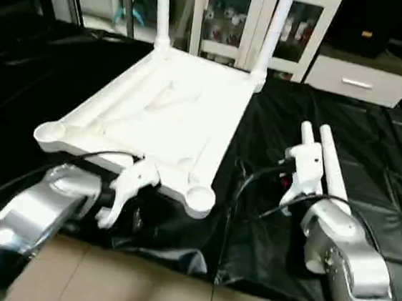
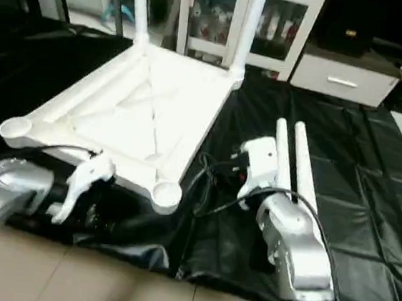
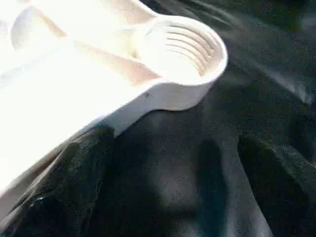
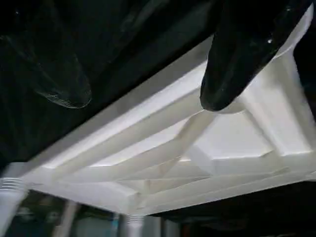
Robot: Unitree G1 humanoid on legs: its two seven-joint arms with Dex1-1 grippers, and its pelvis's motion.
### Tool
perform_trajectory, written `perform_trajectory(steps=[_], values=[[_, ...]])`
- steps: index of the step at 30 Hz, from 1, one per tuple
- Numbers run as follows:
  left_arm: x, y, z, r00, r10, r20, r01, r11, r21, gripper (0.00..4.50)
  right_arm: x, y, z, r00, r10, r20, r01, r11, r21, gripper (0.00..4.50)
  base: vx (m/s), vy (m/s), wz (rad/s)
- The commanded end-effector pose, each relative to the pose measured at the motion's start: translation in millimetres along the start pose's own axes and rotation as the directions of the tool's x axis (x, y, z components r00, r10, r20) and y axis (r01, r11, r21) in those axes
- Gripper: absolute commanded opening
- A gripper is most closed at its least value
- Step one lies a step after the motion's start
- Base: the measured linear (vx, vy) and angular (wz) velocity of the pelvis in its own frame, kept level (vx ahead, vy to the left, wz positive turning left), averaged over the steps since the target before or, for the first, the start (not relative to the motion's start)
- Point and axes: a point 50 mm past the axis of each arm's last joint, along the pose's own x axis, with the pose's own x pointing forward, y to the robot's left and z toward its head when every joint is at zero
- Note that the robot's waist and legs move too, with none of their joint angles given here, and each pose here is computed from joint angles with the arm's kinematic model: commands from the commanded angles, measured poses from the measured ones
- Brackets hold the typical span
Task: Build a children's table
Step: Rotate table base
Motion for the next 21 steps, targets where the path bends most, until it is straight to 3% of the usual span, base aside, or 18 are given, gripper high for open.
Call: perform_trajectory(steps=[1,2,4,8,11,12,14,16,17,19,20,21], values=[[0.9,13.9,5.5,0.995,0.096,0.013,-0.097,0.995,0.025,4.5,-3.8,7.5,1.5,0.997,0.08,-0.007,-0.08,0.997,0.011,3.88,0.0,0.0,0.0],[1.0,14.1,5.5,0.995,0.097,0.013,-0.097,0.995,0.025,4.5,-4.0,7.7,1.4,0.997,0.083,-0.009,-0.083,0.997,0.011,3.88,0.0,0.0,0.0],[10.0,20.4,7.0,0.996,0.089,0.001,-0.089,0.996,0.026,4.5,-19.2,23.0,-9.0,0.945,0.303,-0.125,-0.302,0.953,0.027,3.88,0.0,0.0,0.0],[20.2,23.0,14.3,0.996,0.082,0.017,-0.083,0.996,0.045,4.5,-33.5,27.0,-12.4,0.892,0.407,-0.197,-0.411,0.911,0.02,3.88,0.0,0.0,0.0],[20.6,22.1,20.4,0.996,0.07,0.047,-0.073,0.995,0.067,4.5,-34.2,21.6,-7.9,0.907,0.377,-0.186,-0.386,0.922,-0.011,3.88,0.0,0.0,0.0],[9.5,18.8,31.6,0.989,0.063,0.135,-0.073,0.995,0.068,4.5,-32.2,13.3,-0.9,0.943,0.298,-0.15,-0.307,0.951,-0.039,3.88,0.0,0.0,0.0],[2.6,16.0,37.5,0.98,0.055,0.193,-0.068,0.996,0.063,4.5,-31.5,10.0,1.7,0.957,0.259,-0.132,-0.267,0.963,-0.042,3.88,0.0,0.0,0.0],[-15.3,8.0,50.8,0.934,0.073,0.348,-0.092,0.995,0.038,4.5,-32.6,4.2,5.3,0.983,0.162,-0.089,-0.166,0.986,-0.033,3.88,0.0,0.0,0.0],[-28.2,3.0,61.5,0.868,0.165,0.469,-0.174,0.984,-0.024,4.5,-34.0,0.7,5.4,0.996,0.071,-0.054,-0.072,0.997,-0.008,3.88,0.0,0.0,0.0],[-34.0,3.0,66.6,0.814,0.258,0.521,-0.256,0.964,-0.077,4.5,-35.0,-1.1,4.4,0.999,0.011,-0.035,-0.011,1.0,0.005,3.88,0.0,0.0,0.0],[-38.2,-2.1,67.4,0.736,0.346,0.581,-0.304,0.937,-0.173,4.5,-34.2,-0.9,1.0,0.995,-0.1,-0.015,0.1,0.995,0.026,3.88,0.0,0.0,0.0],[-38.7,-2.9,65.0,0.695,0.402,0.596,-0.332,0.915,-0.231,4.5,-33.5,-0.1,-0.8,0.989,-0.145,-0.008,0.145,0.989,0.041,3.88,0.0,0.0,0.0]])
